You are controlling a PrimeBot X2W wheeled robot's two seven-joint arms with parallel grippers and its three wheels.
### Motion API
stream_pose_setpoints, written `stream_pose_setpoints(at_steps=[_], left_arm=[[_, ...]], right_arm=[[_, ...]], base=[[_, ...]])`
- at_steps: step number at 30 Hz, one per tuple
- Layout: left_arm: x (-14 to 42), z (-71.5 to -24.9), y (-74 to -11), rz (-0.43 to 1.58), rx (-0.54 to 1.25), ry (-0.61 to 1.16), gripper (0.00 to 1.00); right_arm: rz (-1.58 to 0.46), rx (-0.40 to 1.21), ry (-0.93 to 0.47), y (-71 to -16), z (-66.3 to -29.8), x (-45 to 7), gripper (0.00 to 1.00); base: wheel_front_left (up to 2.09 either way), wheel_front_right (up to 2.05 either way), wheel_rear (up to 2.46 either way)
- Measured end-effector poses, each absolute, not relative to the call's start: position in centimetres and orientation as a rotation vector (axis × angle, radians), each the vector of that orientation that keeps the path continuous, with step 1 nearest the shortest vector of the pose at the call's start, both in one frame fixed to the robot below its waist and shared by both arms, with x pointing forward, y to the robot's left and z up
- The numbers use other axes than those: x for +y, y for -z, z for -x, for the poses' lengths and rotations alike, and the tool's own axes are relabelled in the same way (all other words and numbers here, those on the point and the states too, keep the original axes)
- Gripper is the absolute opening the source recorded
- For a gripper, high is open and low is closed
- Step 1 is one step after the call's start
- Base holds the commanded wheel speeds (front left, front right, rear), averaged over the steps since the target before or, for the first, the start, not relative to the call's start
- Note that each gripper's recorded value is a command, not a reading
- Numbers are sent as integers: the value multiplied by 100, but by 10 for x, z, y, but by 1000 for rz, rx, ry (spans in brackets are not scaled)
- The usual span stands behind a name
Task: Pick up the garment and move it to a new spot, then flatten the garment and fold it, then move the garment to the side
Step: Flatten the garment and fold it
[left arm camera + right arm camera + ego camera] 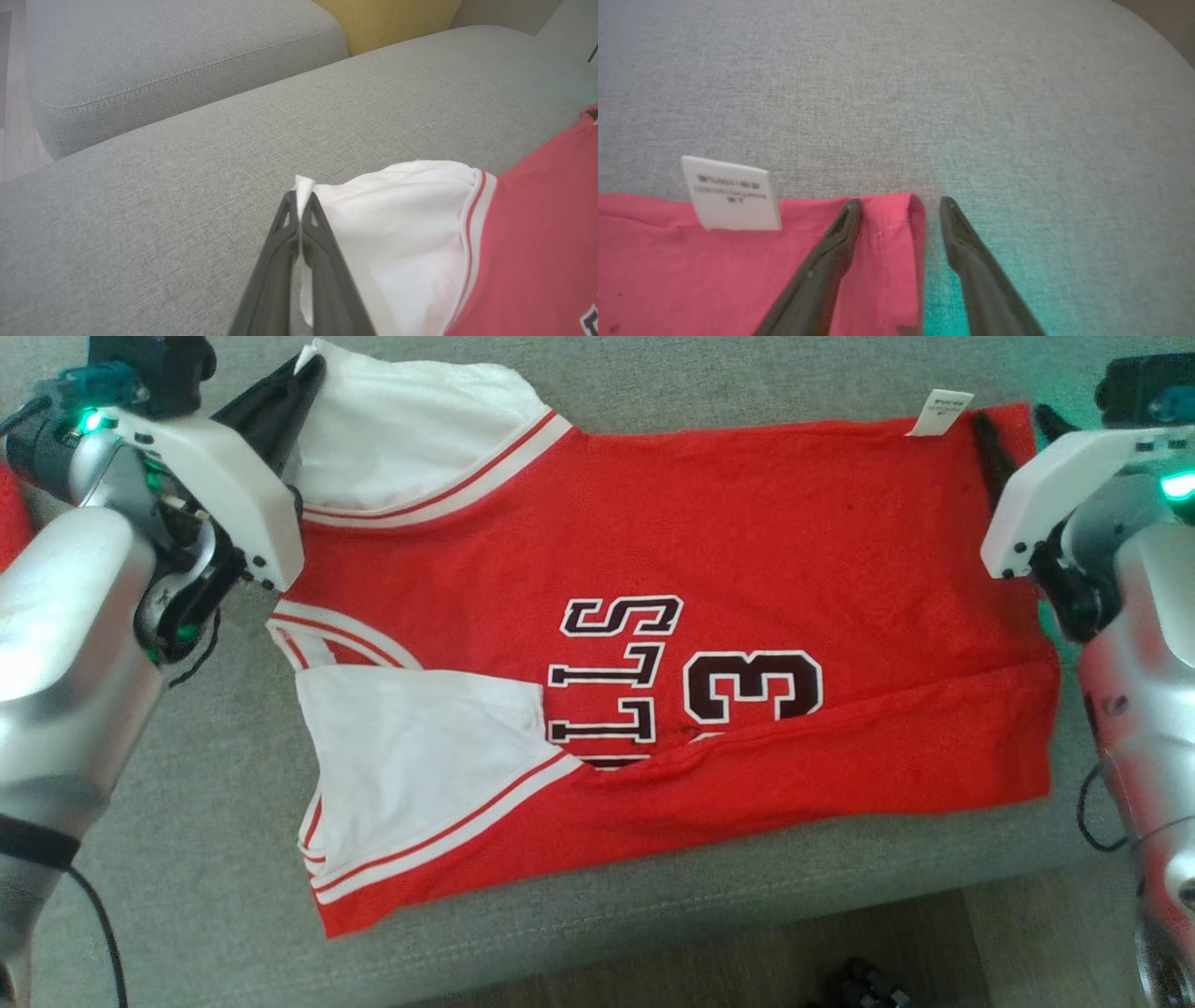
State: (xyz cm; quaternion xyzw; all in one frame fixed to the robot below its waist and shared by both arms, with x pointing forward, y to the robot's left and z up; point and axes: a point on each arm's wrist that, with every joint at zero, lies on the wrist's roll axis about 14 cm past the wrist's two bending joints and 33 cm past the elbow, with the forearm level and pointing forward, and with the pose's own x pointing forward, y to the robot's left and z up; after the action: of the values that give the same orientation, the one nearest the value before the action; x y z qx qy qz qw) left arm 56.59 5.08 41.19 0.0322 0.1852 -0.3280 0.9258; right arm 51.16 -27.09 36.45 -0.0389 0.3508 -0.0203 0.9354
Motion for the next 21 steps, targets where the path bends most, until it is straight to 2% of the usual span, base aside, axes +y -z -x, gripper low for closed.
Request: stream_pose_setpoints(at_steps=[14,21], left_arm=[[72,-580,-429,-61,311,582,0],[84,-608,-450,-83,229,520,0]], right_arm=[[75,508,18,-396,-543,-263,0],[80,422,27,-410,-566,-265,0]], base=[[0,0,0],[0,0,0]])
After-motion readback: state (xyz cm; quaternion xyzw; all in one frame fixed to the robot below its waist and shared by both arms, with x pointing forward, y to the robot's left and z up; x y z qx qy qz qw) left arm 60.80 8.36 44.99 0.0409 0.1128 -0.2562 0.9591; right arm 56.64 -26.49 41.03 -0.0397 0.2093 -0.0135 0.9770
